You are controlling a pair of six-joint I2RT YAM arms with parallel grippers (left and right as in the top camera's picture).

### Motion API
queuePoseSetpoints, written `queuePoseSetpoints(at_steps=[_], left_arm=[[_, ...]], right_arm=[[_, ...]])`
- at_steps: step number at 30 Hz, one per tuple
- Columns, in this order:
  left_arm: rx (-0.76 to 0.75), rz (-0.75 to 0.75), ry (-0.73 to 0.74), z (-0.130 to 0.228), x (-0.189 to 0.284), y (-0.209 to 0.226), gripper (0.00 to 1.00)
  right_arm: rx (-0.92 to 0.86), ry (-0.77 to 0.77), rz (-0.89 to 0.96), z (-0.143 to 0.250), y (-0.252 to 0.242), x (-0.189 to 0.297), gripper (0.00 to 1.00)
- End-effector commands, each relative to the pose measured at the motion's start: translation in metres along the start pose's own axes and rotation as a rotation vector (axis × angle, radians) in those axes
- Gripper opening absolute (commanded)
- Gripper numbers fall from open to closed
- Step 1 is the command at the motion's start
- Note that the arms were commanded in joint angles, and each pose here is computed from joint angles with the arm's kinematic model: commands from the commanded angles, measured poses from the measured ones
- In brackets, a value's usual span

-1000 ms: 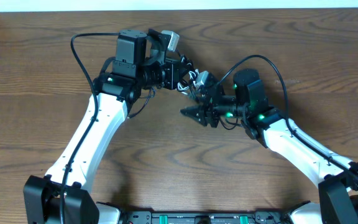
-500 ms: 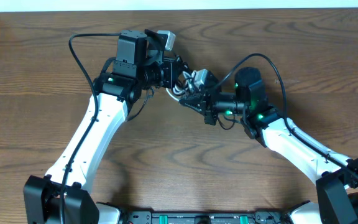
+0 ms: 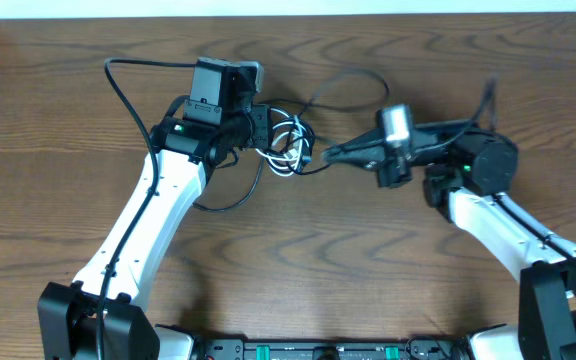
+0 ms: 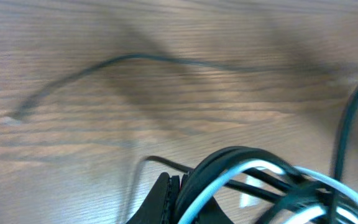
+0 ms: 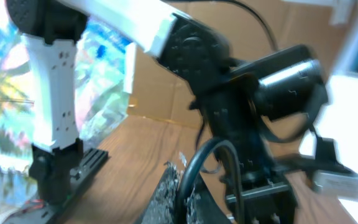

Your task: Untangle cables

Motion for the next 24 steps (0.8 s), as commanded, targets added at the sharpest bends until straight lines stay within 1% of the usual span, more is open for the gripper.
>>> queuePoseSetpoints(at_steps=[1,7,10,11,14,17,24], left_arm=[[0.015,-0.175,-0.015,0.000,0.001,0.025,0.07],[0.058,-0.322,-0.019,0.000,0.010,0.060,0.07],[0.100,-0.362,-0.023,-0.003,0.016,0.080,0.08],[0.135,-0.385,-0.024,-0.004,0.021,0.094,0.08],[0.209,-0.438,-0.007,0.000,0.032,0.125,0.08],[0.249,-0.468,0.012,0.004,0.038,0.141,0.08],[0.355,-0.544,-0.009,0.006,0.058,0.184,0.07]], right_arm=[[-0.131,0.001,0.064,-0.011,-0.008,0.020,0.01],[-0.202,0.007,0.146,-0.012,-0.019,0.046,0.01],[-0.249,0.007,0.184,-0.012,-0.024,0.057,0.01],[-0.268,0.006,0.212,-0.012,-0.027,0.066,0.01],[-0.269,0.008,0.239,-0.013,-0.029,0.075,0.01],[-0.266,0.006,0.256,-0.013,-0.031,0.079,0.01],[-0.264,0.003,0.307,-0.015,-0.035,0.095,0.01]])
Point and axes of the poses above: each gripper's point midway between its finger pads, its own x axis back along the fingers, its own y axis along the line the jaws close on, z = x × y, the point moved 4 cm from there along x, back along the fingers, and after that the axes turned 5 degrees about x, right-handed, at the moved point
